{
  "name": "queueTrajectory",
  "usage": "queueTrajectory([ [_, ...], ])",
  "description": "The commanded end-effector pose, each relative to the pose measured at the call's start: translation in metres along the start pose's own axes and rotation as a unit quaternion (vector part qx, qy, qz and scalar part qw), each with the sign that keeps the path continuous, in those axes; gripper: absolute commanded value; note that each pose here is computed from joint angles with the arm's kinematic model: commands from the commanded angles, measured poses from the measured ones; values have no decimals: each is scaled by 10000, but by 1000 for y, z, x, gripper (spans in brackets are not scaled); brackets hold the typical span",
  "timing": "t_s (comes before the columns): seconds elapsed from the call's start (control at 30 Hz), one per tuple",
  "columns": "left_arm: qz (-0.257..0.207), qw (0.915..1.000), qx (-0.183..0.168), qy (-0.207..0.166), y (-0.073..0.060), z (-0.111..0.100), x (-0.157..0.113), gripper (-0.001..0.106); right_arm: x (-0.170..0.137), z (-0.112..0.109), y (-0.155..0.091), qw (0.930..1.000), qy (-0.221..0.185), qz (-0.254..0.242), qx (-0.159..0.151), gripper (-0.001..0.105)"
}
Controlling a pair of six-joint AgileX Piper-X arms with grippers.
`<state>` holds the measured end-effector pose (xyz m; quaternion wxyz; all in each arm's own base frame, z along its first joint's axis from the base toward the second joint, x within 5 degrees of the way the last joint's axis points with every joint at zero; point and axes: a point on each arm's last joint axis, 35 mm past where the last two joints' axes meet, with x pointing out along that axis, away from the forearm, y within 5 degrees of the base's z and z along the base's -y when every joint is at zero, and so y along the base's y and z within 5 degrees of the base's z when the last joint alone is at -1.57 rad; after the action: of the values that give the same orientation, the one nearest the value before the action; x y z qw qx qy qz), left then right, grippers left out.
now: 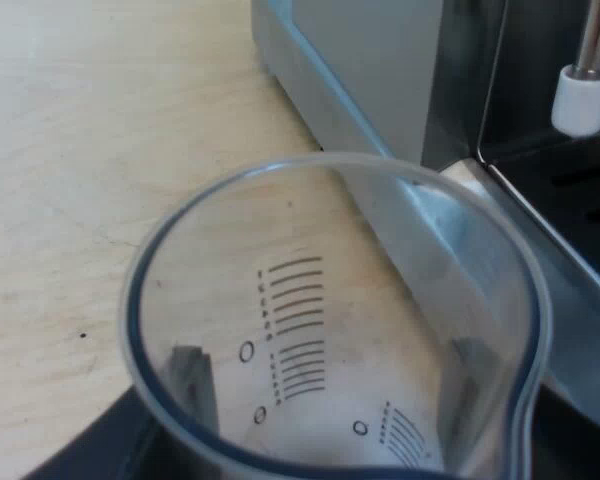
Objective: Pour the beans into the coffee machine
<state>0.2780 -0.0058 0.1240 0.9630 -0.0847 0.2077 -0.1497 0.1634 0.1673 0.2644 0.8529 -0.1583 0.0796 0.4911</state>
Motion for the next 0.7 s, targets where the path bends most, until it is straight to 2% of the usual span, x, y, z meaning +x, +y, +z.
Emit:
queueTrajectory([
  [0.03, -143, 9999, -27, -51, -1, 1, 1, 44, 0, 3, 0, 9999, -102, 21, -76, 59],
  [0.07, -145, 9999, -27, -50, -1, 1, 1, 46, 0, 3, 0, 9999, -102, 21, -76, 59],
  [0.1, -145, 9999, -27, -50, -1, 1, 1, 58, 0, 3, 0, 9999, -102, 21, -76, 59],
  [0.17, -145, 9999, -27, -50, -1, 1, 1, 65, 0, 3, 0, 9999, -102, 21, -76, 59],
  [0.23, -143, 9999, -33, -36, -1, 1, 1, 85, 0, 3, 0, 9999, -102, 21, -76, 59],
  [0.3, -140, 9999, -46, -2, -1, 0, 1, 89, 0, 3, 0, 9999, -102, 21, -76, 59],
  [0.7, -81, 9999, -64, 40, 0, -1, 1, 89, 0, 3, 0, 9999, -102, 21, -76, 59],
])
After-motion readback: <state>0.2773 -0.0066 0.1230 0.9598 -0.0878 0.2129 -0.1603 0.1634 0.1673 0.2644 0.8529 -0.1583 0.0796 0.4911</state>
